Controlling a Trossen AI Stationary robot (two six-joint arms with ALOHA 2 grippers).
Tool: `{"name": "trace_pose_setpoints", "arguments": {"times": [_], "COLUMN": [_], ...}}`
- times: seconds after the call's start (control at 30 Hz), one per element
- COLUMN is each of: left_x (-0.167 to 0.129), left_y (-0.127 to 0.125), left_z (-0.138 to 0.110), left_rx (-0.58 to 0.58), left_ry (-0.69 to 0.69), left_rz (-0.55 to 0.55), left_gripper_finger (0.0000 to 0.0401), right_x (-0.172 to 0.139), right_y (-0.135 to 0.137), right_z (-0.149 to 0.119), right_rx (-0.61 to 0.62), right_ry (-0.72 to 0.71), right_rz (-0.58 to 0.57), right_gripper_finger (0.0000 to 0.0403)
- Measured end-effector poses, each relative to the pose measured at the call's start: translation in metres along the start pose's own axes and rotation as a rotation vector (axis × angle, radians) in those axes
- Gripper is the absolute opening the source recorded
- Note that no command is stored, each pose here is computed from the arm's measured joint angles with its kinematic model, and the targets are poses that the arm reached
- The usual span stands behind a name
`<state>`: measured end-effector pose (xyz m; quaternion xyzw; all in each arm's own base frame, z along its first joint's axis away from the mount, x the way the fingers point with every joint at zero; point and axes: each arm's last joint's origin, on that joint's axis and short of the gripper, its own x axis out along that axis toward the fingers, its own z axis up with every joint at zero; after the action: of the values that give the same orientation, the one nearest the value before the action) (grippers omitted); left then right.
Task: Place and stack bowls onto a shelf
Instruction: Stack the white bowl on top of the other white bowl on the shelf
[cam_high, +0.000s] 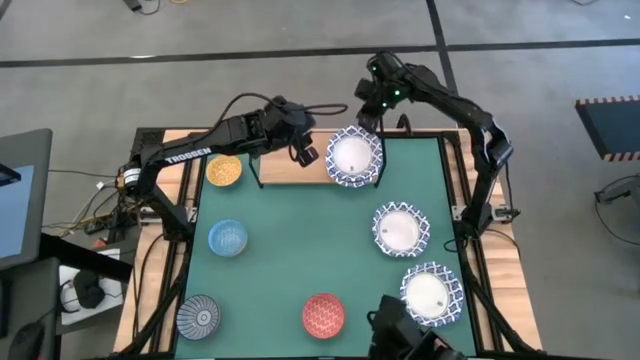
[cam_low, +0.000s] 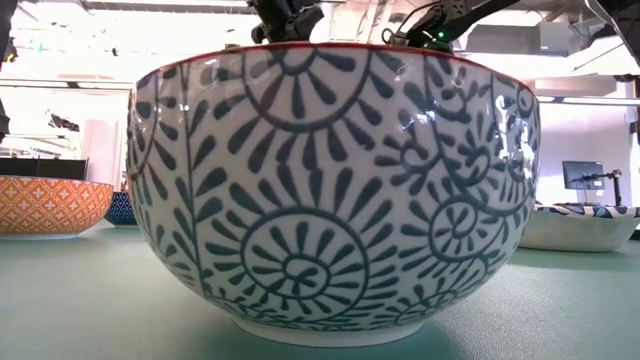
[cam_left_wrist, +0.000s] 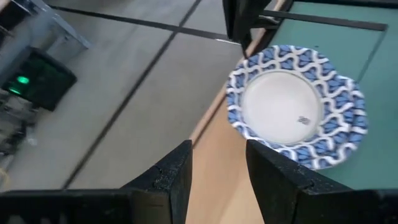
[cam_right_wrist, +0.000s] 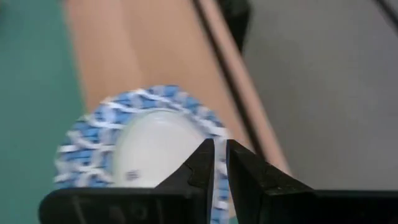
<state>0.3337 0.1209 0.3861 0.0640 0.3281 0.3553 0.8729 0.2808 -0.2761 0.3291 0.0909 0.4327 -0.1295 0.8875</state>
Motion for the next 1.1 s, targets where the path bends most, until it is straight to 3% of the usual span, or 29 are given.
{"name": "trace_pose_setpoints", "arguments": {"times": [0.1,0.2,0.43,0.57,0.8,1.1], "left_x": [0.003,0.013,0.04,0.043,0.035,0.02], "left_y": [-0.004,-0.01,-0.026,-0.031,-0.036,-0.033], "left_z": [-0.001,-0.005,-0.03,-0.035,-0.03,-0.026], "left_rx": [-0.03,-0.024,-0.019,-0.047,-0.077,-0.091], "left_ry": [0.006,0.032,0.16,0.214,0.185,0.154], "left_rz": [-0.072,-0.093,-0.098,-0.097,-0.103,-0.087], "left_gripper_finger": [0.0137,0.0137,0.0137,0.0137,0.0137,0.0137], "right_x": [0.008,0.017,0.034,0.03,0.06,0.079], "right_y": [0.015,0.03,0.043,0.027,0.004,0.019], "right_z": [0.002,0.006,0.028,0.03,0.009,-0.008], "right_rx": [-0.017,-0.046,-0.05,-0.003,0.053,-0.009], "right_ry": [0.014,0.036,-0.108,-0.174,-0.031,0.163], "right_rz": [0.085,0.086,-0.266,-0.327,-0.22,-0.084], "right_gripper_finger": [0.0065,0.0065,0.0065,0.0065,0.0047,0.0022]}}
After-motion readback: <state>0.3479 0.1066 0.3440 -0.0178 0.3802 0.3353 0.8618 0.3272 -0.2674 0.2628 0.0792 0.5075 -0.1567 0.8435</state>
